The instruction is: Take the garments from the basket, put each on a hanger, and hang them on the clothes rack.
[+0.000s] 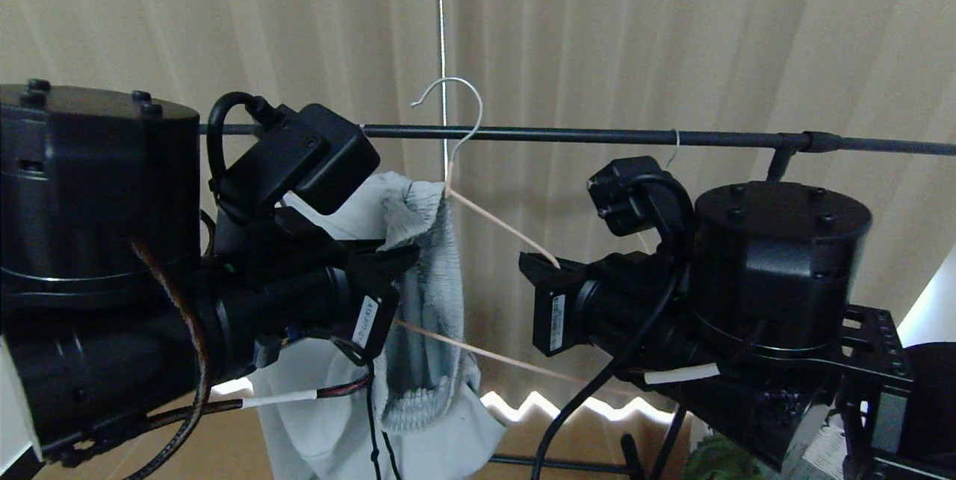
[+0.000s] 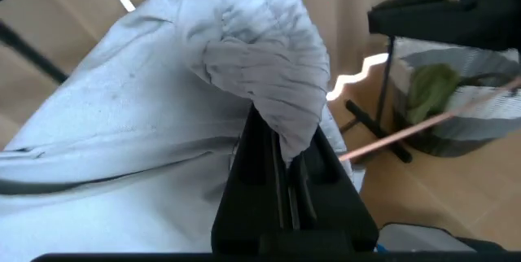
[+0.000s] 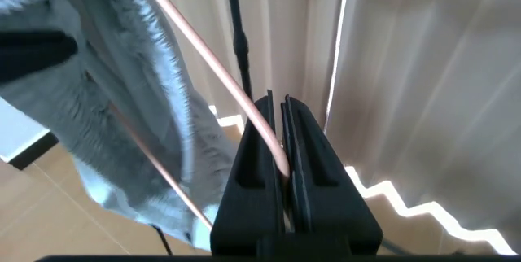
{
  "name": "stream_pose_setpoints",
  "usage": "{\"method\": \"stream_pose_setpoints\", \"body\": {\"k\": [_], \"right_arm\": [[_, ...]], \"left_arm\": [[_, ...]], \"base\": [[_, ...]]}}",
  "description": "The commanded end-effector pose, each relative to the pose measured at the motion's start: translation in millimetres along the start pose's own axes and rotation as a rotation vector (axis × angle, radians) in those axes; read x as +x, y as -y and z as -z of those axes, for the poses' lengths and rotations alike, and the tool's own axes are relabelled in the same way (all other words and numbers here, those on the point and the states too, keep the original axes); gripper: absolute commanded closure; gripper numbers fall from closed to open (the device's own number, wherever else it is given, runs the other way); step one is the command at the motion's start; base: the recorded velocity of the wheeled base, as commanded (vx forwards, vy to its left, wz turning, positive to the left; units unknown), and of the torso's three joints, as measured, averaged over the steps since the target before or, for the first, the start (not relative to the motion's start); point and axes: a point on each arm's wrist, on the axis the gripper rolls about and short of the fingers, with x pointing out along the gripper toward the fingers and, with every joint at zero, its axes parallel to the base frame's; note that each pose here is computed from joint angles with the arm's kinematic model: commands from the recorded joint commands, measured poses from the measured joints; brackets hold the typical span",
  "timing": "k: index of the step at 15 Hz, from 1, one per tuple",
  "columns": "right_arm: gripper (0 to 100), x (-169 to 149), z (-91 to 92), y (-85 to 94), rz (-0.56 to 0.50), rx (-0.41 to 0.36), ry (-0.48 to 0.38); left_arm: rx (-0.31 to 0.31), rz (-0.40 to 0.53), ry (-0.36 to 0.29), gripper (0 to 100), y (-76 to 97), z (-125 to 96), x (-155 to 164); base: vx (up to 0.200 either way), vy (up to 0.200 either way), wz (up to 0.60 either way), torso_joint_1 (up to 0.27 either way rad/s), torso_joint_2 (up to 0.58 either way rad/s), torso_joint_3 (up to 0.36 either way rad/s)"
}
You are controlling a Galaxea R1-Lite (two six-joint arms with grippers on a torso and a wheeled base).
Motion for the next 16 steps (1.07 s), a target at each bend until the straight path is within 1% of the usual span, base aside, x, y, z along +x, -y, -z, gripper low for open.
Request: {"method": "stream_pose_setpoints", "body": {"k": [1, 2, 4, 6, 7, 8, 9, 11, 12, 13, 14, 16], "right_arm": [[100, -11.2, -6.1, 2.7, -0.013, 0.007, 0.035], [100, -13.3, -5.7, 3.7, -0.018, -0.006, 0.05], [100, -15.0, -2.5, 5.4, -0.02, -0.037, 0.061], [100, -16.6, -6.5, 7.5, -0.016, -0.051, 0.083], [100, -15.9, -9.8, 14.7, 0.008, -0.049, 0.093], [100, -15.3, -10.4, 17.7, 0.019, -0.05, 0.094], [100, -14.4, -13.6, 26.5, 0.041, -0.057, 0.101], [100, -14.6, -21.6, 42.9, 0.044, -0.061, 0.115], [100, -16.0, -24.3, 46.6, 0.049, -0.059, 0.121], [100, -20.6, -25.7, 55.0, 0.037, -0.081, 0.119], [100, -23.9, -24.8, 61.2, 0.025, -0.106, 0.11], [100, -28.0, -21.2, 69.7, 0.005, -0.147, 0.091]], "left_arm": [[-0.005, 0.058, 0.023, 100, -0.2, -0.8, -5.8], [-0.006, 0.076, 0.027, 0, -0.3, -0.8, -6.6], [0.0, 0.08, 0.027, 0, 0.3, -0.2, -6.6], [0.004, 0.1, 0.031, 0, 1.0, 1.2, -8.1], [0.007, 0.104, 0.032, 0, 0.8, 3.6, -11.6], [0.008, 0.104, 0.032, 0, 0.6, 5.3, -14.3], [0.009, 0.102, 0.044, 0, -0.7, 8.5, -23.0], [0.002, 0.095, 0.089, 0, -4.8, 6.8, -41.0], [0.003, 0.091, 0.102, 0, -6.0, 5.0, -43.8], [0.002, 0.06, 0.127, 0, -13.0, 2.3, -50.6], [0.019, 0.028, 0.139, 0, -19.3, 1.2, -54.7], [0.089, -0.012, 0.205, 0, -28.6, -5.5, -63.2]], "base": [[0.0, 0.0, 0.0, 0.0, 0.0, 0.0], [0.0, 0.0, 0.0, 0.0, 0.0, 0.0], [0.0, 0.0, 0.0, 0.0, 0.0, 0.0], [0.0, 0.0, 0.0, 0.0, 0.0, 0.0], [0.0, 0.0, 0.0, 0.0, 0.0, 0.0], [0.0, 0.0, 0.0, 0.0, 0.0, 0.0], [0.0, 0.0, 0.0, 0.0, 0.0, 0.0], [0.0, 0.0, 0.0, 0.0, 0.0, 0.0], [0.0, 0.0, 0.0, 0.0, 0.0, 0.0], [0.0, 0.0, 0.0, 0.0, 0.0, 0.0], [0.0, 0.0, 0.0, 0.0, 0.0, 0.0], [0.0, 0.0, 0.0, 0.0, 0.0, 0.0]]}}
